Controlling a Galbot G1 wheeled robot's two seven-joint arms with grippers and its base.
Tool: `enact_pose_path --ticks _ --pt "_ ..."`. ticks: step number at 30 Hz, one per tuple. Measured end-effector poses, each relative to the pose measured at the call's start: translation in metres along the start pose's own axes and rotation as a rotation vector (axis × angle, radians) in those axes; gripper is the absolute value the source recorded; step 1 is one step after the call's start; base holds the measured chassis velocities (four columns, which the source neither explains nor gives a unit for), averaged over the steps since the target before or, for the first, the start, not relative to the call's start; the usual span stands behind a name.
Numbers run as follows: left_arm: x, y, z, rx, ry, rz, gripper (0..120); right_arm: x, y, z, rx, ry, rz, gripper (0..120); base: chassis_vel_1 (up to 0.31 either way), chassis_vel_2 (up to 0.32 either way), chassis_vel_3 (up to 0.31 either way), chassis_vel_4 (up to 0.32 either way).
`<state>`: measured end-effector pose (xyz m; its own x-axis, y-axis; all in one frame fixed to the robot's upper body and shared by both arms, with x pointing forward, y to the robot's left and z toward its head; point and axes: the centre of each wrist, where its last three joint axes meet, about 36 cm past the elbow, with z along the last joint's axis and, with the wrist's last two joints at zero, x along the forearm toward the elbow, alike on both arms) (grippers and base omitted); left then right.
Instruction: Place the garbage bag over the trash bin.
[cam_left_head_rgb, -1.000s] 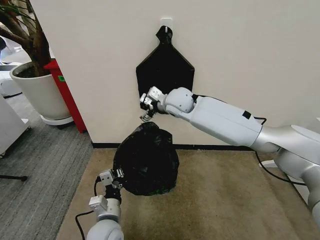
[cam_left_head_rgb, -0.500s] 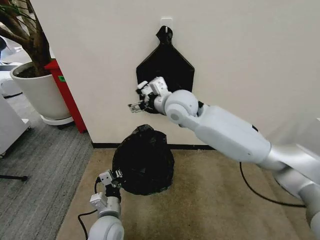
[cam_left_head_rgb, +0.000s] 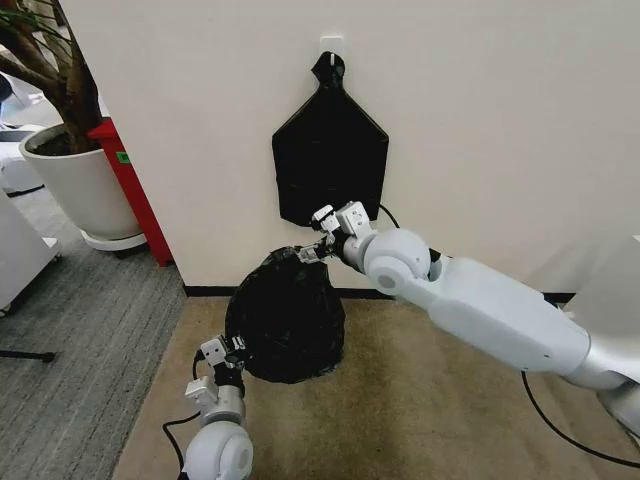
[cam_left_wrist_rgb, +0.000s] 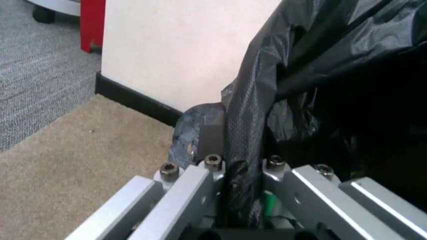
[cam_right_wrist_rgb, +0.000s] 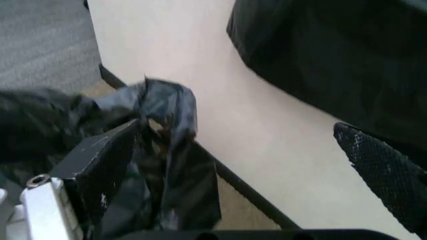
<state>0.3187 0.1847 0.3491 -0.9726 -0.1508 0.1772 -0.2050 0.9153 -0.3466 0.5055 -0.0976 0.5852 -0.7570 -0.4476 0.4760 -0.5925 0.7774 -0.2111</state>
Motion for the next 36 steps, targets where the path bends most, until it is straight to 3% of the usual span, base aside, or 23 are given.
enact_pose_path --ticks 16,36 --pt "0.001 0.003 -0.003 -0.008 -0.006 0.0 1 -0.003 -0.016 0.049 0.032 0.088 0.032 100 0.0 0.0 0.0 0.0" --pt "0.002 0.001 0.001 -0.011 0.004 0.0 1 0.019 0.013 0.031 0.028 0.023 -0.042 100 0.0 0.0 0.0 0.0"
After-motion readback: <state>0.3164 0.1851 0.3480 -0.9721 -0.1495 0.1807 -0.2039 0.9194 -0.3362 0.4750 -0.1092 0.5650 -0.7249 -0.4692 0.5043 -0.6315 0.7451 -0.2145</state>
